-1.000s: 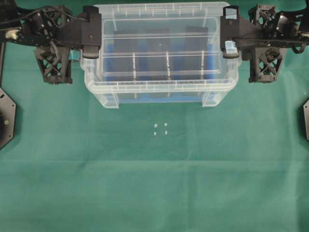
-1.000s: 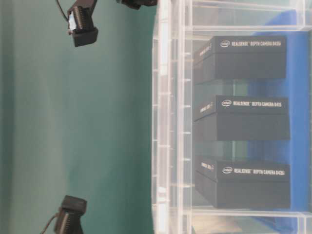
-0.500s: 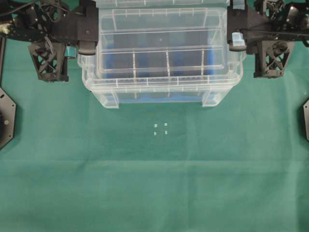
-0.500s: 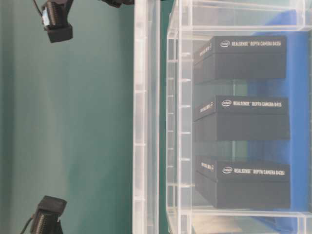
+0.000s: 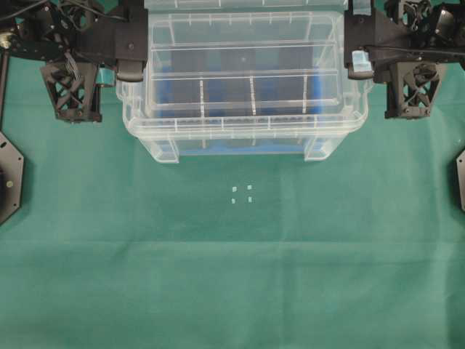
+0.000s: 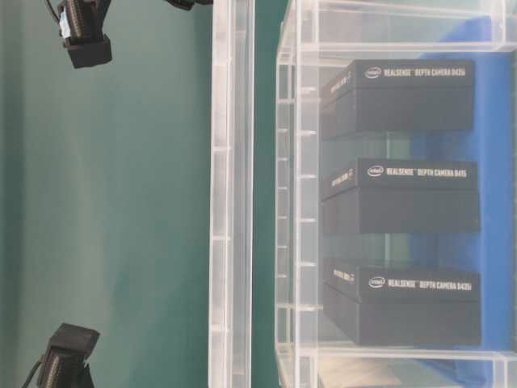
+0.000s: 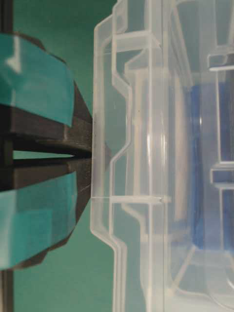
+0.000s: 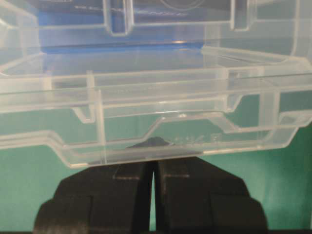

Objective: Clamp the lid of the box with both arms, then lift and open it.
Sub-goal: 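Lift the clamped lid upward off the box with both grippers, then carry the lid toward the front of the table with both grippers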

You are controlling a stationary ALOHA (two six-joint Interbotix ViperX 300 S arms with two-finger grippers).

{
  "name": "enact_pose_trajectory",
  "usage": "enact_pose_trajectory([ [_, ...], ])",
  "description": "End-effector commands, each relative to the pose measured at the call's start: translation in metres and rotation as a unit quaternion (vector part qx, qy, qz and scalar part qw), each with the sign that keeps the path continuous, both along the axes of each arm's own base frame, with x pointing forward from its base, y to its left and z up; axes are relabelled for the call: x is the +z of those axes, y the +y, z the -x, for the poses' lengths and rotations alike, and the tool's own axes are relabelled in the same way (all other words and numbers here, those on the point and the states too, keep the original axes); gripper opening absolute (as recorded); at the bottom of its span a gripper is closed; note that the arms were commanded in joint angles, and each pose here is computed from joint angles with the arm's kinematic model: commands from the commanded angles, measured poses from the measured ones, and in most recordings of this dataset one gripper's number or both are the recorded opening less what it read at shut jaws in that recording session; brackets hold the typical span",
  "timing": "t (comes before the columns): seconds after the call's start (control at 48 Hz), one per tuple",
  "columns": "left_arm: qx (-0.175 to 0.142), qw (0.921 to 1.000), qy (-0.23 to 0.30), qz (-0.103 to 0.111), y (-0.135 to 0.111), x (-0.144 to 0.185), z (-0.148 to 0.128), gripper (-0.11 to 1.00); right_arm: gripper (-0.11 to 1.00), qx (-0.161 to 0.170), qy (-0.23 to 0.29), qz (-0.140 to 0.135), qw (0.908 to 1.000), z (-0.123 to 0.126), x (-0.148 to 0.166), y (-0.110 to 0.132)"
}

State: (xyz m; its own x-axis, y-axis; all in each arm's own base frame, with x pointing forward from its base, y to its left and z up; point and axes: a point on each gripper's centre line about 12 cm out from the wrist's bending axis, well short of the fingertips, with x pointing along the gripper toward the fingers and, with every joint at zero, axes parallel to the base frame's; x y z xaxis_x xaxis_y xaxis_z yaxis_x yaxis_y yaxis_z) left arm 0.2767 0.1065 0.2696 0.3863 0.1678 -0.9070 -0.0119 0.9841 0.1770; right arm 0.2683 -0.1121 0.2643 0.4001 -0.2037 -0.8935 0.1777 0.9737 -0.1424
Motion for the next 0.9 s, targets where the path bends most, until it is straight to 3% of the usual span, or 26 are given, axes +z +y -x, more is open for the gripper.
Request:
enact_pose_trajectory([
  [0.0, -0.018, 0.9989, -0.041, -0.01, -0.01, 0.025, -0.013, 0.0, -0.02, 0.011, -0.047, 0.008, 0.9988, -0.014, 0.027, 0.009],
  [0.396, -0.03, 0.999, -0.034, 0.001, -0.027, 0.026, -0.012, 0.0, -0.02, 0.014, -0.045, -0.01, 0.9989, -0.016, 0.034, 0.028],
  [0.875, -0.04, 0.9985, -0.025, 0.028, -0.061, 0.023, -0.015, 0.0, -0.02, 0.023, -0.042, -0.044, 0.9979, -0.021, 0.032, 0.071],
])
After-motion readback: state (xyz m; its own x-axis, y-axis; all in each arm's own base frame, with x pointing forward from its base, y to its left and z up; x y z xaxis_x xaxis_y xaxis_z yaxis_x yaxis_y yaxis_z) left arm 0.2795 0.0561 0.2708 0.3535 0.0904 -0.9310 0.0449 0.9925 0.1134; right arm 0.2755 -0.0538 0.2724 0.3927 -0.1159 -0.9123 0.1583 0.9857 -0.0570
